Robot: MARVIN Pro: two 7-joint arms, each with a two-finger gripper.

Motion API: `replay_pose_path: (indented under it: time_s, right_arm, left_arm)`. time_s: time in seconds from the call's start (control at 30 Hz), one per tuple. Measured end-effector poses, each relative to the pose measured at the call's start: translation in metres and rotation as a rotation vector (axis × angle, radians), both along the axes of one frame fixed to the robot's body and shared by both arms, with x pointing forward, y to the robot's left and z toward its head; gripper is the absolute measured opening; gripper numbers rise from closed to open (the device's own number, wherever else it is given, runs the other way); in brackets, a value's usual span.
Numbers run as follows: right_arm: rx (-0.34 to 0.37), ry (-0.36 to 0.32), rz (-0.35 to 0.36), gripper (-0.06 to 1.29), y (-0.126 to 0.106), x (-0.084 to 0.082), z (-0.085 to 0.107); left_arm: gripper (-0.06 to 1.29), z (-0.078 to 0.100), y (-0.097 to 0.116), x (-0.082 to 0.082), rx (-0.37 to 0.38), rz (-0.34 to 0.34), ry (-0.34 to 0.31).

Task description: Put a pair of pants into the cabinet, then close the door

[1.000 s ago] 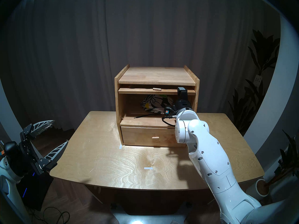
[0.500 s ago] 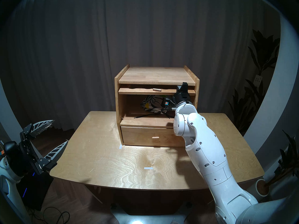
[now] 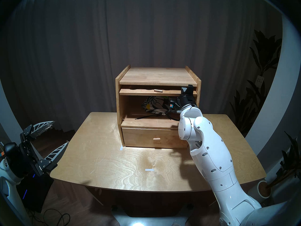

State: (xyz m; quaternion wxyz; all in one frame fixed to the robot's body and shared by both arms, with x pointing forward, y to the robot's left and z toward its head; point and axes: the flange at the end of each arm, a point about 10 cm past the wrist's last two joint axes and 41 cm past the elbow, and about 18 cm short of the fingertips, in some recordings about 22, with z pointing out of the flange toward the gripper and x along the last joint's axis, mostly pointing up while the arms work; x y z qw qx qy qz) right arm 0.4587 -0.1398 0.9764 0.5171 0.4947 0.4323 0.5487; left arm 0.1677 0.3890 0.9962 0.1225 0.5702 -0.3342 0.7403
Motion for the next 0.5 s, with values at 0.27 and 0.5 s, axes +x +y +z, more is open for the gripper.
replay_pose_path:
  time_s: [0.27, 0.5]
  right_arm:
    - [-0.048, -0.017, 0.036, 0.21, -0.001, -0.009, -0.004]
    - [-0.086, -0.025, 0.079, 0.17, 0.007, -0.021, -0.008]
  left_arm:
    - [1.25, 0.0, 0.0, 0.0, 0.0, 0.0, 0.0]
    - [1.25, 0.0, 0.0, 0.0, 0.0, 0.0, 0.0]
